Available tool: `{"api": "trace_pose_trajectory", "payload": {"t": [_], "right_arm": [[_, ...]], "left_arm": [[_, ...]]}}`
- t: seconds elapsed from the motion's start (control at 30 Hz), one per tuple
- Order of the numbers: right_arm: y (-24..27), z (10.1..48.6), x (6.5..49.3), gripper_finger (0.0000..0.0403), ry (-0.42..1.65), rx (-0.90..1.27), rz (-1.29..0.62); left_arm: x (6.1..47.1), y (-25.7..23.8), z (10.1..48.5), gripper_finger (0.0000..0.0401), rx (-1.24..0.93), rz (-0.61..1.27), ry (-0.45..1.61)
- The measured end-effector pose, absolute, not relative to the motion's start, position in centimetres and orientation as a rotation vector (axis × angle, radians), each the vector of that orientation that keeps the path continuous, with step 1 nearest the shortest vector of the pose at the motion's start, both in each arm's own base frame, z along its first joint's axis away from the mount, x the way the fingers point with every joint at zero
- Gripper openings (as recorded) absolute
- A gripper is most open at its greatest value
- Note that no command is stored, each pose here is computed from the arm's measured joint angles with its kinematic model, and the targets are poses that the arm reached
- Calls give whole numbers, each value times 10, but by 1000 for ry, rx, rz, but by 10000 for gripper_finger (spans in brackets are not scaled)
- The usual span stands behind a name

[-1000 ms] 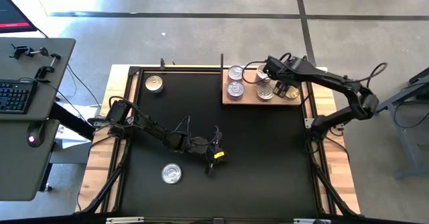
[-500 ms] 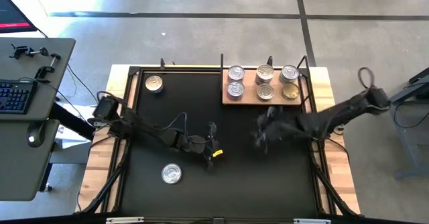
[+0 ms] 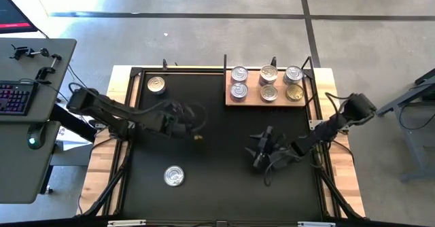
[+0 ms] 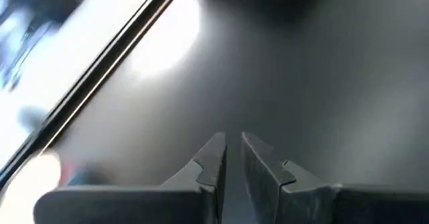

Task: Stack canned seafood by type on shelf
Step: Stack the blue-pink tuna can on top of the other blue-pink tuna can on the shelf

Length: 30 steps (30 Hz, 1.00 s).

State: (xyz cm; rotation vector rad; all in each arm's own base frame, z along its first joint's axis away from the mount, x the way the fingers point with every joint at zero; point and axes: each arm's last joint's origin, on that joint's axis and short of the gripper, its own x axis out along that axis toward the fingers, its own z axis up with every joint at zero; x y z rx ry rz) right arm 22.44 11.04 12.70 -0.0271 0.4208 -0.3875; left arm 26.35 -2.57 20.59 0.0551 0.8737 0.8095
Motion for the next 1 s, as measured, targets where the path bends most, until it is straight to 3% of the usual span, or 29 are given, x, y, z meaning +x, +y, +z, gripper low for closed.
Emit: {"api": "trace_pose_trajectory", "payload": {"t": [0.3, 0.57, 1.0], "right_arm": [[124, 113, 201, 255, 523, -42, -405], [124, 112, 199, 255, 506, 19, -431], [125, 113, 199, 255, 475, 135, -456]], "left_arm": [[237, 48, 202, 106, -153, 1171, 1040], [214, 123, 200, 180, -340, 1249, 1149], [190, 187, 173, 164, -475, 1146, 1295]]}}
